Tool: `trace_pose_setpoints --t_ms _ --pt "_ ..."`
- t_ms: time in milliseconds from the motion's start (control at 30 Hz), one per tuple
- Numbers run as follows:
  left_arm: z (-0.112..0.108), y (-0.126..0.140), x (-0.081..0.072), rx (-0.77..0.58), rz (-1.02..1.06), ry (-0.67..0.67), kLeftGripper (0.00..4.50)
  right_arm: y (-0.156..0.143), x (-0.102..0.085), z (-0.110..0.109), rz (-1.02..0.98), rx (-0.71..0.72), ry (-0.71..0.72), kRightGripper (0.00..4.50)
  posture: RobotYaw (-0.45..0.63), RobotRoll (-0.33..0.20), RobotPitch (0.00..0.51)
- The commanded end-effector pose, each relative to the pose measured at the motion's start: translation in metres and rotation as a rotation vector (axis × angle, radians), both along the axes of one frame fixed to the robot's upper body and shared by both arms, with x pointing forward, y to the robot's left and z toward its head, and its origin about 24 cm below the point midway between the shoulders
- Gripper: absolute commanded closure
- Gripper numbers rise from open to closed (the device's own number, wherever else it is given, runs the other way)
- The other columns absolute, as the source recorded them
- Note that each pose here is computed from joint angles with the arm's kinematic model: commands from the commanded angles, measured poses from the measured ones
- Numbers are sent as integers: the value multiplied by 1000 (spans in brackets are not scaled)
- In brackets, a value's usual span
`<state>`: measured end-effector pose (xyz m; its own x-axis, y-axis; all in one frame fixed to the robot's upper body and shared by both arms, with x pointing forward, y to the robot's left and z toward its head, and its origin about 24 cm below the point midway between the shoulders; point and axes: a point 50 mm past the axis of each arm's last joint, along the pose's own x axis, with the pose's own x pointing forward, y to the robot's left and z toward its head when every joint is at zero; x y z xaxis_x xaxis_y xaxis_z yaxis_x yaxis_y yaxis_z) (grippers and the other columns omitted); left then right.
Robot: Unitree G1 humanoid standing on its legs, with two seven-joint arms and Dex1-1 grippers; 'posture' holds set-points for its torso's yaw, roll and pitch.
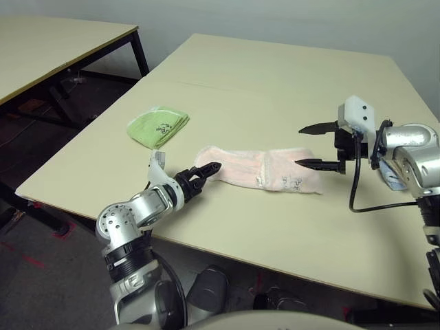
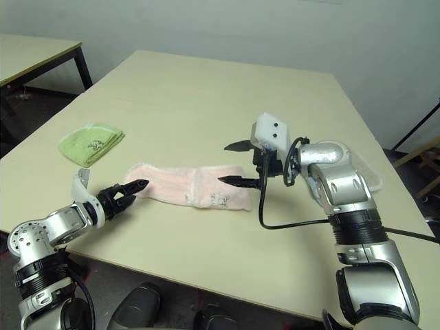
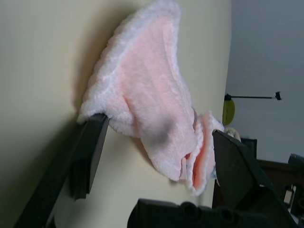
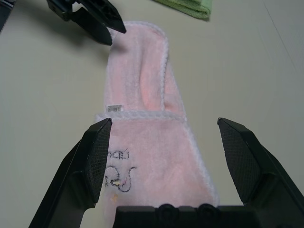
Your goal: Fold the towel and set it aside.
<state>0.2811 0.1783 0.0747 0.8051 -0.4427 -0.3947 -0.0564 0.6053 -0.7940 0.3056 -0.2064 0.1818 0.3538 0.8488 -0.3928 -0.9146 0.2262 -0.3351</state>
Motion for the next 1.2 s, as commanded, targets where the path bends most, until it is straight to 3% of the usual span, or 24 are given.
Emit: trace_pose_setpoints --t_ms 33,667,767,1133,1200 --pt "-16 11 1 55 71 82 0 -4 -5 1 20 -3 24 35 246 0 60" --pt "-23 8 7 73 70 78 0 -7 -10 2 33 -15 16 35 239 0 51" --pt "-22 3 10 74 58 55 618 -7 -12 2 40 -8 18 0 241 0 47" --pt "-5 -4 30 102 28 -91 4469 -24 -14 2 -6 -42 46 0 231 0 39" --pt "2 -9 32 123 -14 -134 4469 -30 -13 3 -30 -49 42 0 227 0 41"
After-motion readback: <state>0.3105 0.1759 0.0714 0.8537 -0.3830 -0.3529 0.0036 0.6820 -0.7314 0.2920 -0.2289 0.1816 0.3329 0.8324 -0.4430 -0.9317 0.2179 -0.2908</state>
